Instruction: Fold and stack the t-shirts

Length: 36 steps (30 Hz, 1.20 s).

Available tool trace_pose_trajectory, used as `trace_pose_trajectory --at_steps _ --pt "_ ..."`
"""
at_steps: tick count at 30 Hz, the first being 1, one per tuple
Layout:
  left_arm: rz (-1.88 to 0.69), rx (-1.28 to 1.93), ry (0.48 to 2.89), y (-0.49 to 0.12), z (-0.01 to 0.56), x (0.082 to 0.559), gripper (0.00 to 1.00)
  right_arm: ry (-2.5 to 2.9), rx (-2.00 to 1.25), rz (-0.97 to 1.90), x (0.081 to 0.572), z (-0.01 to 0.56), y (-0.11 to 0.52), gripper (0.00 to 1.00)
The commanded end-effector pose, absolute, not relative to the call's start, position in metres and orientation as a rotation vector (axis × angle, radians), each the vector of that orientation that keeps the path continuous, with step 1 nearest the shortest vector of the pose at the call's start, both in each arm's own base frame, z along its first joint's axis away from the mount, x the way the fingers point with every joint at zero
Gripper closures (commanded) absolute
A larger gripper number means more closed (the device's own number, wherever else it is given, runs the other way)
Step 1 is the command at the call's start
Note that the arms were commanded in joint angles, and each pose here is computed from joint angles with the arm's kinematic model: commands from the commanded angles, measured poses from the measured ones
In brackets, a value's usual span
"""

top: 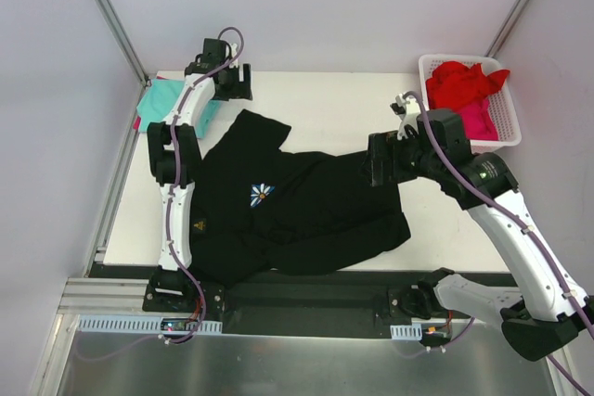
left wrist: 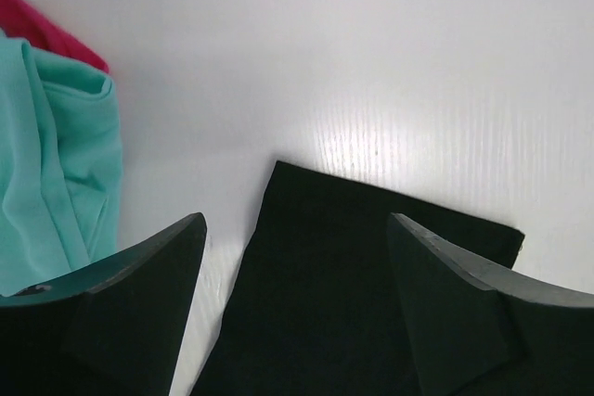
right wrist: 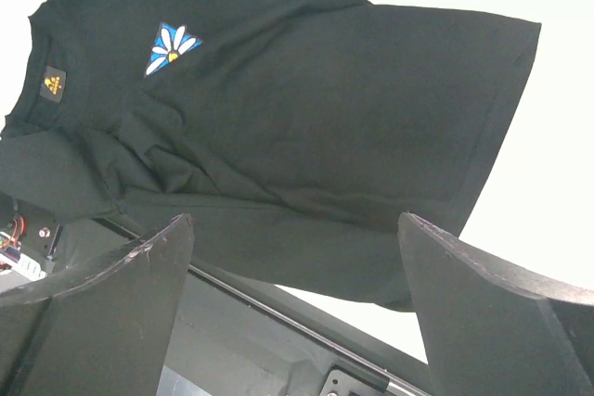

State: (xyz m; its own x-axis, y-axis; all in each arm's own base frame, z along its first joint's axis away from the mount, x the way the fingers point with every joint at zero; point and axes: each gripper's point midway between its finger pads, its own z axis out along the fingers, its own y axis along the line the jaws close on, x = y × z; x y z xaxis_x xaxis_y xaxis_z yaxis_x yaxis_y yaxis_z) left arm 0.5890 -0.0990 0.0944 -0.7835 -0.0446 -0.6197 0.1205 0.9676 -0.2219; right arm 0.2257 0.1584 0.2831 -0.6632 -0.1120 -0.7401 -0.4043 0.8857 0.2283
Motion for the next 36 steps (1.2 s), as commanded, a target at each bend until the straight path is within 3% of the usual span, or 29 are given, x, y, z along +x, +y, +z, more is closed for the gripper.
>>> trace_pose_trajectory --at_steps 1,25,36 --pt "-0.389 0.044 2.384 -0.107 0.096 0.610 0.22 2.224 -0.387 0.548 0.220 0.294 0.165 0.05" --pt "-0.297 0.026 2.531 -0.091 0.067 0.584 0.26 2.206 -0.411 0.586 0.212 0.302 0.173 0.06" --pt "-0.450 0.065 2.585 -0.111 0.058 0.571 0.31 2.183 -0.409 0.587 0.206 0.308 0.168 0.06"
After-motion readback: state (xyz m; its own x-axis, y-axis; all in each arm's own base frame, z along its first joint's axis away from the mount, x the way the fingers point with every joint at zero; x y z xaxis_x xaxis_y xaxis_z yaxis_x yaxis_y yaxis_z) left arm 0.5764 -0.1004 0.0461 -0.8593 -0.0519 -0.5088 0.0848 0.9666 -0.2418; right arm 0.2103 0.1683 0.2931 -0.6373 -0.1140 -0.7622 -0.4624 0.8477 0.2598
